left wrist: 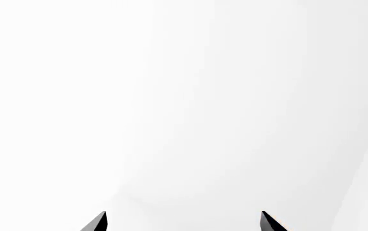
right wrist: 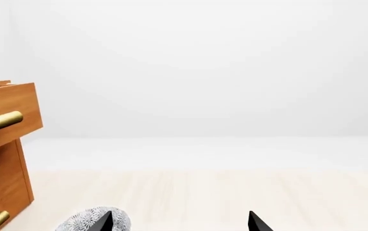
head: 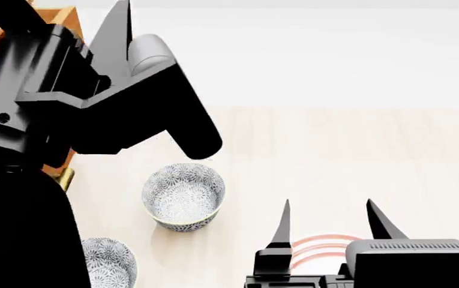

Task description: Open the top drawer of the cabinet.

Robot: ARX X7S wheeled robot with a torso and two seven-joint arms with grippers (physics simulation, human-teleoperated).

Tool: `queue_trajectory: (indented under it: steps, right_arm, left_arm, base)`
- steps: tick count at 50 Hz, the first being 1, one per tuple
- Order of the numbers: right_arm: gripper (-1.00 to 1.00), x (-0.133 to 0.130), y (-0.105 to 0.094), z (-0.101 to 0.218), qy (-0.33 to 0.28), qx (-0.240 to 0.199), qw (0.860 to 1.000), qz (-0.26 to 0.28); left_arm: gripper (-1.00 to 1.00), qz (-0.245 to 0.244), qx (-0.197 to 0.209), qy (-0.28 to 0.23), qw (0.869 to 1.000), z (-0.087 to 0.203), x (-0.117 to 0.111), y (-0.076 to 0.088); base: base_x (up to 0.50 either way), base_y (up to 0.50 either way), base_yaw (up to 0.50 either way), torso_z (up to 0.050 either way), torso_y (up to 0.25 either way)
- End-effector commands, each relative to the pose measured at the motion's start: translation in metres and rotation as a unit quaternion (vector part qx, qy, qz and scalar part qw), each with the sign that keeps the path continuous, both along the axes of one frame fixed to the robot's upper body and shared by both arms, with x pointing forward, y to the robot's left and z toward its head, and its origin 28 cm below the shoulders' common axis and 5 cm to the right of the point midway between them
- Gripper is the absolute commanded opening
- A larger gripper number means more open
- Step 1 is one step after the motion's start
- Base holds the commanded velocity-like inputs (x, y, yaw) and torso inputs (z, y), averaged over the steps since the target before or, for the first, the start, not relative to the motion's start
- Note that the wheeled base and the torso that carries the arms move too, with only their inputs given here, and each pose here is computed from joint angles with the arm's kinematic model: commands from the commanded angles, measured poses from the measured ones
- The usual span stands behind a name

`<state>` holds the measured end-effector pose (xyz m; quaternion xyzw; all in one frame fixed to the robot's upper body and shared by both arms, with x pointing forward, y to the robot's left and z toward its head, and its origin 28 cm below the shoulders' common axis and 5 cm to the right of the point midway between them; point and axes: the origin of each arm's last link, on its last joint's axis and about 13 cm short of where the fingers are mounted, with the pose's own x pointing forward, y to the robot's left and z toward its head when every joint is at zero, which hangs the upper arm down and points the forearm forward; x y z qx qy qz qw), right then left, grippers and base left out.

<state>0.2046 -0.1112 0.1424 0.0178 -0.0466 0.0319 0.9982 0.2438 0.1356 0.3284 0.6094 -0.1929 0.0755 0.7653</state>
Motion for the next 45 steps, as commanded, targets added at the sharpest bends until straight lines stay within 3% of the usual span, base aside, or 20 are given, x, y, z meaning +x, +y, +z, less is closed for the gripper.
queue_trajectory:
  steps: [1, 7, 10, 13, 17, 23, 24, 31, 36, 38, 39, 41, 45]
  right_arm:
    - [1.0, -0.005, -0.003, 0.0, -0.001, 0.001, 1.0, 0.0]
    - [1.0, -0.006, -0.003, 0.0, -0.002, -0.001, 1.0, 0.002]
    - [1.0, -0.006, -0.004, -0.001, -0.002, -0.002, 1.0, 0.002]
    - [1.0, -0.005, -0.004, -0.002, -0.001, -0.001, 1.0, 0.001]
    - [1.0, -0.005, -0.002, -0.002, 0.0, -0.001, 1.0, 0.002]
    - [1.0, -0.006, -0.002, -0.004, 0.002, -0.001, 1.0, 0.004]
    - [1.0, -0.006, -0.003, -0.005, 0.002, 0.0, 1.0, 0.003]
    - [1.0, -0.004, -0.004, -0.007, 0.005, 0.002, 1.0, 0.002]
    - [1.0, -0.001, -0.003, -0.011, 0.01, 0.001, 1.0, 0.001]
    - [1.0, -0.001, -0.003, -0.011, 0.011, 0.001, 1.0, 0.0]
    - [1.0, -0.001, -0.004, -0.012, 0.011, 0.001, 1.0, -0.001]
    - [1.0, 0.0, -0.004, -0.011, 0.011, 0.001, 1.0, -0.001]
    - [1.0, 0.001, -0.005, -0.012, 0.011, 0.002, 1.0, -0.004]
  left_arm:
    - [1.0, -0.058, -0.076, 0.067, 0.993, 0.049, -0.034, 0.002]
    - [1.0, -0.077, -0.14, 0.13, 0.979, 0.072, -0.034, 0.01]
    - [1.0, -0.08, -0.204, 0.182, 0.959, 0.093, -0.021, 0.024]
    - [1.0, -0.055, -0.235, 0.176, 0.955, 0.104, -0.017, 0.034]
    - [1.0, -0.053, -0.299, 0.207, 0.93, 0.12, -0.008, 0.052]
    - [1.0, -0.031, -0.333, 0.233, 0.913, 0.121, 0.002, 0.068]
    - [1.0, -0.027, -0.349, 0.243, 0.904, 0.119, 0.006, 0.073]
    - [1.0, 0.0, -0.365, 0.266, 0.892, 0.098, 0.023, 0.085]
    - [1.0, 0.001, -0.418, 0.307, 0.855, 0.09, 0.04, 0.094]
    - [1.0, 0.005, -0.42, 0.314, 0.851, 0.088, 0.044, 0.096]
    - [1.0, 0.005, -0.432, 0.322, 0.842, 0.087, 0.047, 0.098]
    - [1.0, 0.006, -0.431, 0.323, 0.843, 0.084, 0.05, 0.1]
    - [1.0, 0.006, -0.444, 0.339, 0.829, 0.078, 0.056, 0.102]
  base:
    - [0.0, 0.0, 0.0, 0.0, 0.0]
    - [0.0, 0.0, 0.0, 0.0, 0.0]
    - [0.0, 0.0, 0.0, 0.0, 0.0]
    - [0.0, 0.0, 0.0, 0.0, 0.0]
    - [0.0, 0.0, 0.0, 0.0, 0.0]
    - [0.0, 0.0, 0.0, 0.0, 0.0]
    - [0.0, 0.0, 0.0, 0.0, 0.0]
    - [0.0, 0.0, 0.0, 0.0, 0.0]
    - [0.0, 0.0, 0.0, 0.0, 0.0]
    - [0.0, 0.0, 0.0, 0.0, 0.0]
    - [0.0, 0.0, 0.0, 0.0, 0.0]
    - [0.0, 0.0, 0.0, 0.0, 0.0]
    - [0.0, 0.0, 0.0, 0.0, 0.0]
